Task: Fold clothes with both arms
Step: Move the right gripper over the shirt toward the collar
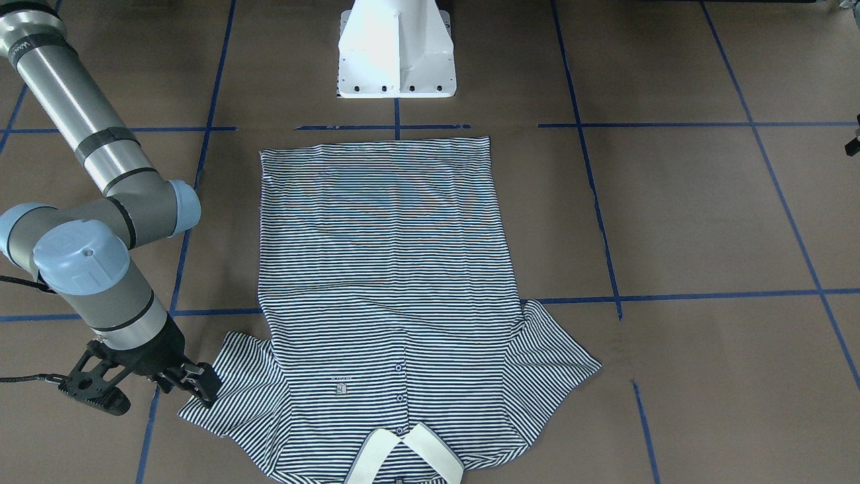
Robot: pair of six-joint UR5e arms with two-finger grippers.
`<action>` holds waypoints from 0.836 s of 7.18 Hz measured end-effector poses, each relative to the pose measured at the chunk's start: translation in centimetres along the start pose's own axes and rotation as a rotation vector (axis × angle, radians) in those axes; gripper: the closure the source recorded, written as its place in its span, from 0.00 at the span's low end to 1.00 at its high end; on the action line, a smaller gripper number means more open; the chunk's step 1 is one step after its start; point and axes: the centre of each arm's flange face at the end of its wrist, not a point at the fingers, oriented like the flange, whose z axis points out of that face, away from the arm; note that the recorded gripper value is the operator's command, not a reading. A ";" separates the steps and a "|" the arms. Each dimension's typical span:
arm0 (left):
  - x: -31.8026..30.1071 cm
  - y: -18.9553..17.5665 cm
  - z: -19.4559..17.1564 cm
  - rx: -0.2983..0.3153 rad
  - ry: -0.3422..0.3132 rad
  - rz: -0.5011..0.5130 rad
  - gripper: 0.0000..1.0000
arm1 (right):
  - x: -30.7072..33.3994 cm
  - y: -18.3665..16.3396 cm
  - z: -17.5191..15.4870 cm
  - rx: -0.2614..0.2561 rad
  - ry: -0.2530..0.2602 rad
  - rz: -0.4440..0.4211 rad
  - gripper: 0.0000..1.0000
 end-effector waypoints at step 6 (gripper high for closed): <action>0.5 -0.1 -0.1 0.005 0.029 0.006 0.00 | -0.3 -0.8 2.7 0.036 0.066 0.010 0.45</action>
